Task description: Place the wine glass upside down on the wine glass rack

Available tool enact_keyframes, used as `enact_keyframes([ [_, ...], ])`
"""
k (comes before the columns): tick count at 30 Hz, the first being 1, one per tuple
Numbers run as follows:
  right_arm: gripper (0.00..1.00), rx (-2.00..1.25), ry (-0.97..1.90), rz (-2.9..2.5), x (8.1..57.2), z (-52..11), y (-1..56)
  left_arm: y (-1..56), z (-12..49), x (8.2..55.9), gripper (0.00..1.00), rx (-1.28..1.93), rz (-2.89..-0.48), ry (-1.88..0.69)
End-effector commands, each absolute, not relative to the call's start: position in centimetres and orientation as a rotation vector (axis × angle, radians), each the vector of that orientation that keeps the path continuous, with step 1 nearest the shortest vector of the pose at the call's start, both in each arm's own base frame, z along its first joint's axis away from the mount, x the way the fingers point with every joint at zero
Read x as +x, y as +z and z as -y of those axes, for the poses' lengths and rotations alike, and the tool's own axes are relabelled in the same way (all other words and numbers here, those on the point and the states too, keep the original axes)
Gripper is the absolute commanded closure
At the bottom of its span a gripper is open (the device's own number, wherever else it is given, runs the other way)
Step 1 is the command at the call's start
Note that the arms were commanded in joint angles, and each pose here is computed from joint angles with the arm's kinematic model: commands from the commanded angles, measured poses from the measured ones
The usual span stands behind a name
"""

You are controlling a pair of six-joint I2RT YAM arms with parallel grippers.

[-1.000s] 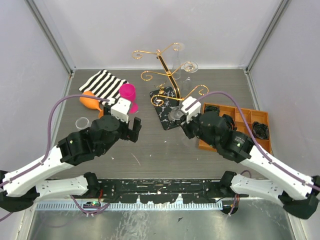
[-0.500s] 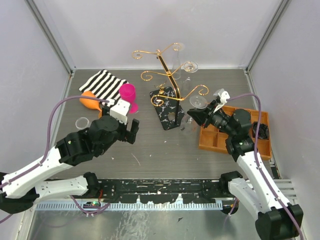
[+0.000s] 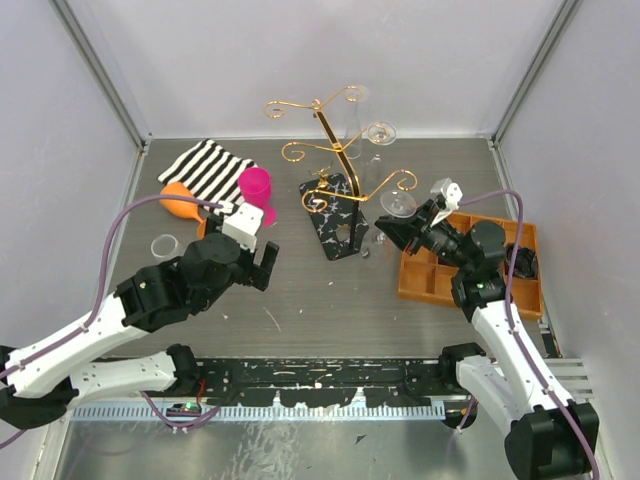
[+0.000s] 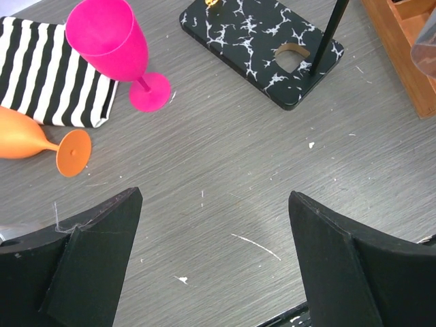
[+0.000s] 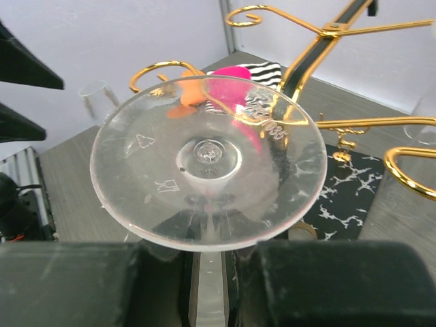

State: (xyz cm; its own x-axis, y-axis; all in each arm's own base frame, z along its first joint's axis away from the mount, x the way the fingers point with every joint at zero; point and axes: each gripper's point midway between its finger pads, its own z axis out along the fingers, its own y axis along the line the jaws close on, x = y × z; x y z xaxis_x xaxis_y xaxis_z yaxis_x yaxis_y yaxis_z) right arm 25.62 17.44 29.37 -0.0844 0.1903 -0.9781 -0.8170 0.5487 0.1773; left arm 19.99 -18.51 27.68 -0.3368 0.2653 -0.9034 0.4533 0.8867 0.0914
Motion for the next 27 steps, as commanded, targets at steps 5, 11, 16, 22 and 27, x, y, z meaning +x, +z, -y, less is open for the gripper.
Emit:
enact_keyframes([
  [5, 0.99, -0.497, 0.749, -1.403, 29.0, -15.6, 29.4, 28.0, 17.5, 20.3, 0.04, 0.513, -1.898, -0.19],
  [11, 0.99, -0.507, 0.735, -1.417, 30.5, -15.7, 29.1, 28.6, 16.7, 20.3, 0.04, 0.491, -1.864, -0.188],
  [16, 0.99, -0.506, 0.724, -1.42, 31.6, -15.8, 28.8, 28.7, 16.3, 20.3, 0.03, 0.481, -1.857, -0.174],
  [22, 0.99, -0.514, 0.72, -1.395, 32.2, -15.9, 29.0, 28.7, 16.2, 20.4, 0.03, 0.483, -1.858, -0.162],
  [27, 0.99, -0.581, 0.714, -1.35, 31.2, -16.2, 29.3, 28.6, 16.3, 20.4, 0.03, 0.49, -1.859, -0.159],
])
